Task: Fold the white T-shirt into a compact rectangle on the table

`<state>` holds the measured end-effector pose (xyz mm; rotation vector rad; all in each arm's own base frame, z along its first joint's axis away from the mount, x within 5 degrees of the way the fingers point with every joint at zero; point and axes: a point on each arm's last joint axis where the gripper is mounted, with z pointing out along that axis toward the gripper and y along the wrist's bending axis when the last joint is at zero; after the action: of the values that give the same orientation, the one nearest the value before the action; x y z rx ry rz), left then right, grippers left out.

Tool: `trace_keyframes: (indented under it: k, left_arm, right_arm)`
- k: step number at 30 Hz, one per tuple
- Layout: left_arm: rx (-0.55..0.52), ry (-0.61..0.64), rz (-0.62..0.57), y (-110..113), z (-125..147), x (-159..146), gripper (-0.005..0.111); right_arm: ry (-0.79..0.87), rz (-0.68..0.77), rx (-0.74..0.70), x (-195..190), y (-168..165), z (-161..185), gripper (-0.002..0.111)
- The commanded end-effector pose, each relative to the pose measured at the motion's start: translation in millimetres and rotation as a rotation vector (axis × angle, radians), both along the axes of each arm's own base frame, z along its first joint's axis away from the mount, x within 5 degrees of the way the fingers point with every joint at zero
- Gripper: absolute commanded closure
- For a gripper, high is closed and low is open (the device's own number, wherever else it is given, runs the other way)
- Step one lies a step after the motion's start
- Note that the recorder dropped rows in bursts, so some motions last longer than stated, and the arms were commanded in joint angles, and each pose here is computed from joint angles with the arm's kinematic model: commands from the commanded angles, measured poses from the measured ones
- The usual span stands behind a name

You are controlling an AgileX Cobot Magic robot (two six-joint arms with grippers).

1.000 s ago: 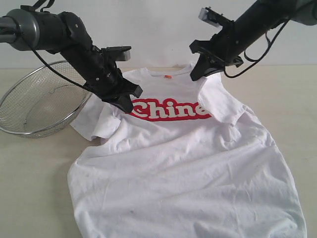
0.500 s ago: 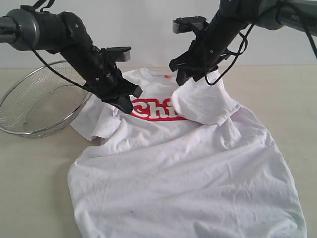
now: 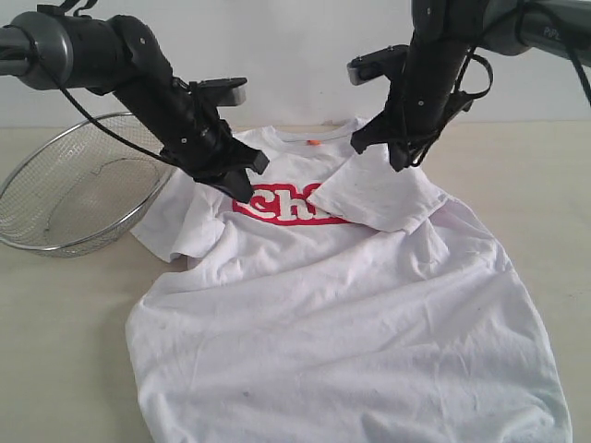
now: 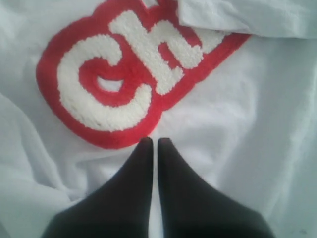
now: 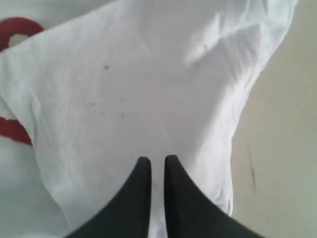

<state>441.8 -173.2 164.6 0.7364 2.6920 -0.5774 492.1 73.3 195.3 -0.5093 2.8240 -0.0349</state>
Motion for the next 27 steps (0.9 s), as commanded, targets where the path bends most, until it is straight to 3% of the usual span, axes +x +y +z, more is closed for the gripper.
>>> trace_keyframes:
  k: [1, 4, 9, 16, 22, 25, 27]
  left_arm:
    - [-0.015, -0.046, 0.009, -2, 6, 4, 0.102]
    - [0.026, -0.071, 0.012, 1, 5, 6, 0.102]
    - [0.199, -0.082, 0.08, 26, 1, 12, 0.102]
    - [0.204, -0.031, 0.152, 56, -1, 17, 0.102]
    - [0.209, -0.041, 0.211, 82, -2, 25, 0.102]
    - [0.203, -0.008, 0.228, 88, -10, 25, 0.102]
    - [0.111, 0.011, 0.194, 78, -9, 24, 0.102]
  right_arm:
    - [0.032, 0.009, -0.038, -5, -5, 7, 0.107]
    - [0.089, 0.024, 0.004, -10, -1, 1, 0.108]
    - [0.114, 0.107, 0.122, -16, 21, -5, 0.108]
    - [0.084, 0.172, 0.116, -19, 50, -5, 0.108]
    - [0.077, 0.169, 0.115, -20, 55, -5, 0.108]
    - [-0.044, 0.08, -0.026, -6, 42, -11, 0.108]
    - [-0.088, 0.069, -0.076, 2, 37, -19, 0.108]
